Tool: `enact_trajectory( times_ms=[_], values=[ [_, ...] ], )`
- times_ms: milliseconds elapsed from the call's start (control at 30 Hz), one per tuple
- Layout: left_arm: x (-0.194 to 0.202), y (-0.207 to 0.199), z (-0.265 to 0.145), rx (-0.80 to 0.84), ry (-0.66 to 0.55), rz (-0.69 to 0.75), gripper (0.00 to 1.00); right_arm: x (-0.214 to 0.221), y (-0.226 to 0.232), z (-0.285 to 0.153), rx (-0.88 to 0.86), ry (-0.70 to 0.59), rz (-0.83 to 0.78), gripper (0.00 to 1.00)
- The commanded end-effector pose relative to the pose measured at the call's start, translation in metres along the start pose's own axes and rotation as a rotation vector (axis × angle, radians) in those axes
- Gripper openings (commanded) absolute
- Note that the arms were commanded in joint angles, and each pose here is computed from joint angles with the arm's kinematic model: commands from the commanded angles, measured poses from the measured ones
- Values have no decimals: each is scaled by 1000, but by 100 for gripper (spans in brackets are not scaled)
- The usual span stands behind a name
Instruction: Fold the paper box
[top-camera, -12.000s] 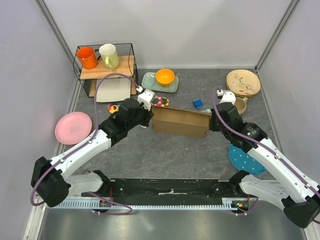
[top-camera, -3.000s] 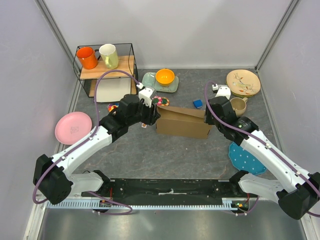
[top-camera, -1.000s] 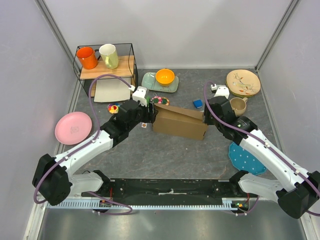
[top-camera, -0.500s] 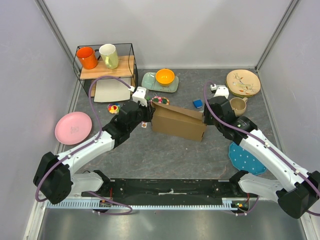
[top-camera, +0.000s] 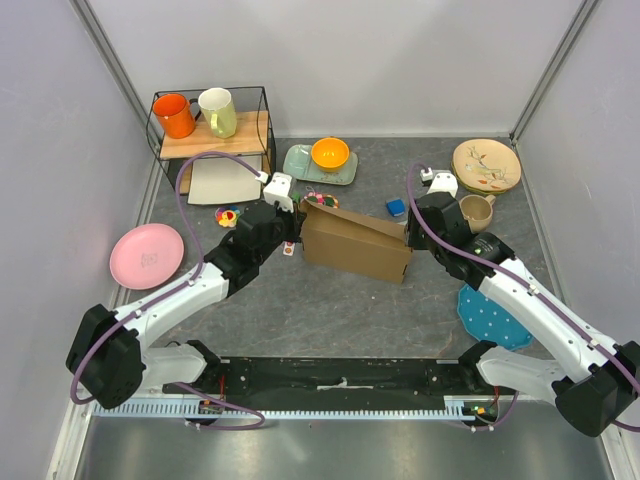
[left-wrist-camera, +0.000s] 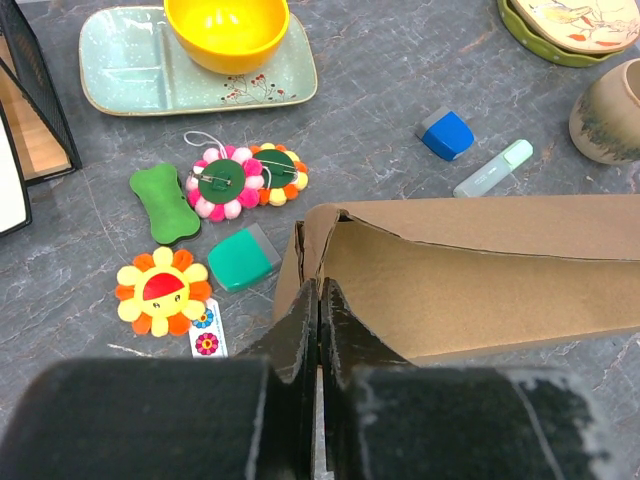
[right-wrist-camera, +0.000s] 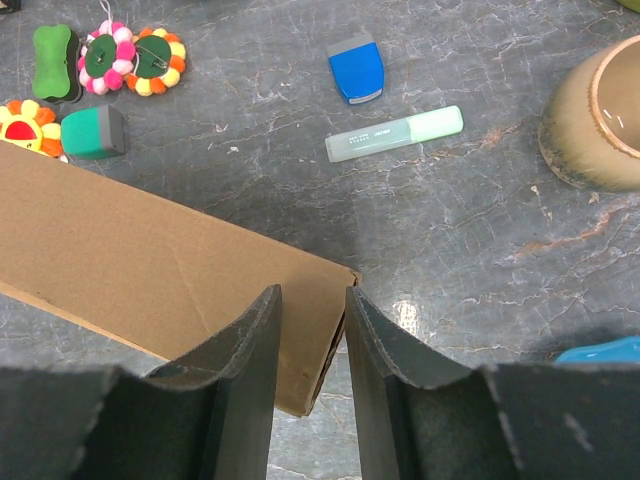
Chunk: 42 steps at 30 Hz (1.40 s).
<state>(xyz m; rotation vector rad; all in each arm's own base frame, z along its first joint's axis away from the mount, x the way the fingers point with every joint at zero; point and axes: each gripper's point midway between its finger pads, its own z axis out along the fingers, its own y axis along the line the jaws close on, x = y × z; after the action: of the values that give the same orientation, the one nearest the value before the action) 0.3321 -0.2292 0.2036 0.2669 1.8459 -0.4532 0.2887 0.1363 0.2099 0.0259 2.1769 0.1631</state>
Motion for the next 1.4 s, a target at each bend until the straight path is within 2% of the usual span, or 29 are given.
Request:
enact_trajectory(
  times_ms=[0,433,600,767,900,967,1000,1100,1133,1233,1367],
  values=[
    [1,9,-4,-28,-6,36,2,6,1,3,-3,21,-8,39],
    [-16,9,-3,-34,-8,92,2,8,2,3,-11,22,-11,39],
    [4,17,-6,-53,-46,71,2,12,0,3,-8,28,-7,39],
    [40,29,-6,-92,-3,22,2,11,2,5,-13,29,-5,39],
    [49,33,-9,-113,11,6,2,12,2,4,-15,28,-9,39],
    [39,33,-10,-117,-6,4,2,12,2,5,-14,27,-9,39],
    [34,32,-12,-117,-14,4,4,12,2,4,-15,27,-8,40],
    [14,27,-12,-107,-32,9,29,10,2,3,-15,21,-6,39],
    [12,27,-13,-109,-25,16,33,10,1,3,-13,22,-7,39],
    [-9,22,-15,-99,-57,10,41,9,2,2,-17,17,-3,39],
    [-27,18,-17,-93,-81,2,45,8,2,1,-19,15,-2,39]
  ],
)
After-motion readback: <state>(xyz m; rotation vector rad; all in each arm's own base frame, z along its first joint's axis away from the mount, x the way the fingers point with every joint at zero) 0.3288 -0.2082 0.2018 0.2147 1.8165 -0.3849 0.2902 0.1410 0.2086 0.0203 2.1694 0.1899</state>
